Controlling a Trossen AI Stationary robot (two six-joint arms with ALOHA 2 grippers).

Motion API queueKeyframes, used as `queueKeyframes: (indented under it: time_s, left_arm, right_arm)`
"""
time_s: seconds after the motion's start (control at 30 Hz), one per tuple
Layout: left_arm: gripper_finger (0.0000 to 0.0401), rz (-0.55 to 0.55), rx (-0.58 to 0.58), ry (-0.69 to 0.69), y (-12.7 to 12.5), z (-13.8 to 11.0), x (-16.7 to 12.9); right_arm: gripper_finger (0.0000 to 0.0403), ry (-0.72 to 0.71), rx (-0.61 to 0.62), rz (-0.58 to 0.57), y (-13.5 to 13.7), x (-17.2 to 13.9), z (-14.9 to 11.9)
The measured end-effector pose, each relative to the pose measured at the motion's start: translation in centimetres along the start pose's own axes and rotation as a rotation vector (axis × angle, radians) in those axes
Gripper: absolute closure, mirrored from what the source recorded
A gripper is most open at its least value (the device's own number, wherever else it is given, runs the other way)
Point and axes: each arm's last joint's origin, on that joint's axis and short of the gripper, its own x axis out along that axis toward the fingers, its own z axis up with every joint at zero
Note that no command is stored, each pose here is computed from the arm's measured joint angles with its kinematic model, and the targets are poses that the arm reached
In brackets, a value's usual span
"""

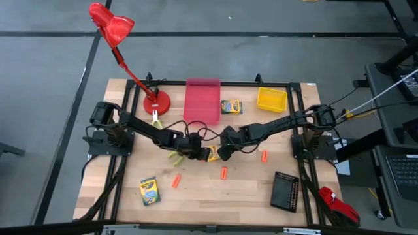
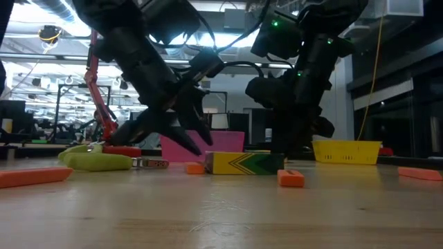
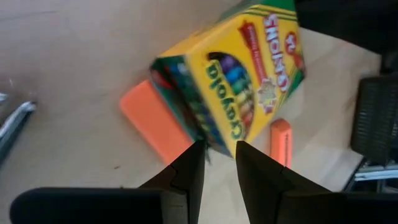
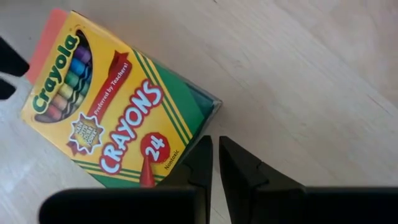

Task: Pick & Place School Supplies
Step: Put the yellow crayon box into the red bin

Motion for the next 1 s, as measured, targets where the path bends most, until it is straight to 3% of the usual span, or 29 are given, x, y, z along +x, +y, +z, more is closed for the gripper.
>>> queueKeyframes:
  time_s: [0.33,1.0]
  left_arm:
    - [0.0313,0.050,-0.011,-0.019,0.49,0.07,0.01]
    - [0.0313,0.039,-0.043,-0.052,0.67,0.78,0.83]
  right_arm:
    - [0.0371,-0.003,-0.028,0.004,0.04,-0.01,0.03]
    - [0.0371,-0.005,-0.055,0.005,0.05,-0.02,0.04]
